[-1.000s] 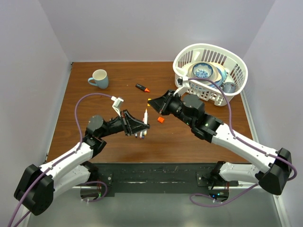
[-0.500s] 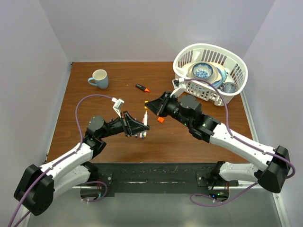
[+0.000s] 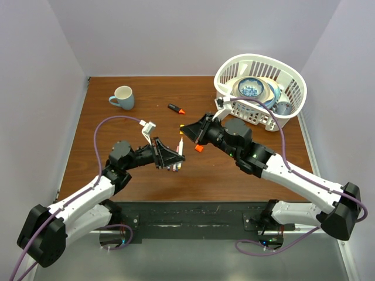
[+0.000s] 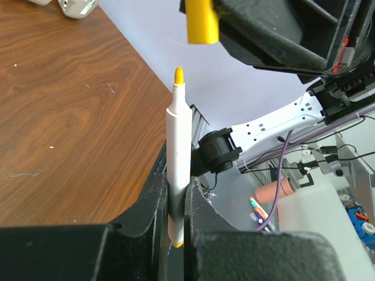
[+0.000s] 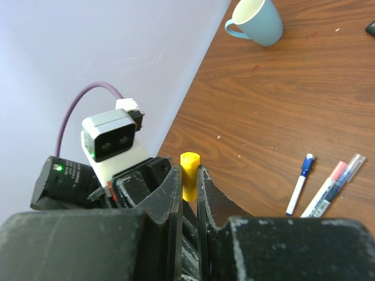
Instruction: Insert the pens into the pen caps
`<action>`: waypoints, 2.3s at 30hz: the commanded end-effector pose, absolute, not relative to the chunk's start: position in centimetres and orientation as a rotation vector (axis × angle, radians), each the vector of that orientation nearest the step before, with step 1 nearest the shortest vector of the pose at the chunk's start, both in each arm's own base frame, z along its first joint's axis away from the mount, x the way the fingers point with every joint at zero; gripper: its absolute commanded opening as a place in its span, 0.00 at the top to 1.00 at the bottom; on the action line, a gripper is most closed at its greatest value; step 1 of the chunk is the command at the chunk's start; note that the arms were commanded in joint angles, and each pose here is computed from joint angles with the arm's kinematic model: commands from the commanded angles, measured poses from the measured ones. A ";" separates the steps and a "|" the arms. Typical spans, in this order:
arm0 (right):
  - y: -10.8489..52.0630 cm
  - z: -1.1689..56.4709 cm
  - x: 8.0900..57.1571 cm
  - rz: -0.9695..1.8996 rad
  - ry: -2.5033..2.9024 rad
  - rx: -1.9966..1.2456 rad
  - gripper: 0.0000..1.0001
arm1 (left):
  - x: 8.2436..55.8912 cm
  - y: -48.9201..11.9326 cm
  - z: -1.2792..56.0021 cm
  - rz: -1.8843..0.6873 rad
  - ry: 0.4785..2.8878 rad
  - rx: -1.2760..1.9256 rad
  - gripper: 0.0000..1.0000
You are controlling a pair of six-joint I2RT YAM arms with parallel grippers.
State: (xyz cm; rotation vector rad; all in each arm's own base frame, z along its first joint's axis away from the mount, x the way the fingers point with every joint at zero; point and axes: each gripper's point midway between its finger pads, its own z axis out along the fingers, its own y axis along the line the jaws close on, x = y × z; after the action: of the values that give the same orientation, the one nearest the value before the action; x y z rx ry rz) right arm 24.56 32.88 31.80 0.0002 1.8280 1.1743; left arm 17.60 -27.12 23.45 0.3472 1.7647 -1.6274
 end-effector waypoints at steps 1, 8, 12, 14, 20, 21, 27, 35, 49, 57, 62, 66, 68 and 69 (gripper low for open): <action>31.9 33.0 24.7 1.139 1.778 0.010 0.96 | 17.6 -27.2 26.3 -1.615 1.654 0.406 1.00; 32.1 32.5 24.6 1.146 1.784 0.002 0.96 | 17.7 -27.2 26.6 -1.610 1.653 0.410 1.00; 32.2 32.4 24.6 1.150 1.788 0.003 0.96 | 17.7 -27.3 26.7 -1.610 1.650 0.407 1.00; 32.3 32.4 24.6 1.153 1.791 -0.001 0.96 | 17.8 -27.3 26.8 -1.612 1.647 0.406 1.00; 32.7 32.4 24.4 1.174 1.797 -0.002 0.96 | 17.8 -27.3 27.0 -1.609 1.641 0.411 1.00; 32.8 32.2 24.4 1.173 1.802 0.001 0.96 | 17.8 -27.4 27.0 -1.610 1.642 0.413 1.00; 33.1 31.5 23.6 1.185 1.819 -0.012 0.96 | 18.0 -27.4 26.9 -1.599 1.642 0.409 1.00; 33.7 28.3 21.7 1.138 1.891 -0.040 0.96 | 18.3 -27.3 27.3 -1.587 1.634 0.401 1.00; 34.2 25.8 17.8 1.157 1.920 -0.140 0.92 | 19.6 -27.6 29.5 -1.515 1.590 0.442 1.00; 34.0 28.2 17.9 1.165 1.881 -0.112 0.81 | 18.9 -27.3 30.9 -1.536 1.495 0.456 1.00; 34.2 30.3 18.0 1.184 1.856 -0.104 0.66 | 18.8 -27.2 30.9 -1.527 1.484 0.471 1.00; 33.5 31.9 18.2 1.185 1.814 -0.085 0.62 | 18.4 -27.0 31.0 -1.513 1.465 0.492 1.00; 33.4 32.9 18.2 1.186 1.788 -0.100 0.57 | 18.1 -26.8 31.2 -1.505 1.461 0.502 1.00; 33.4 33.3 18.1 1.185 1.780 -0.110 0.55 | 18.1 -26.7 31.1 -1.490 1.458 0.511 1.00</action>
State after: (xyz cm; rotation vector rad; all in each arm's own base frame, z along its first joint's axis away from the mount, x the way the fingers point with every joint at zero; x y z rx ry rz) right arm 19.00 33.50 29.89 -0.0649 1.8383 1.1422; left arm 17.93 -27.35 27.47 0.4669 1.6260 -1.5572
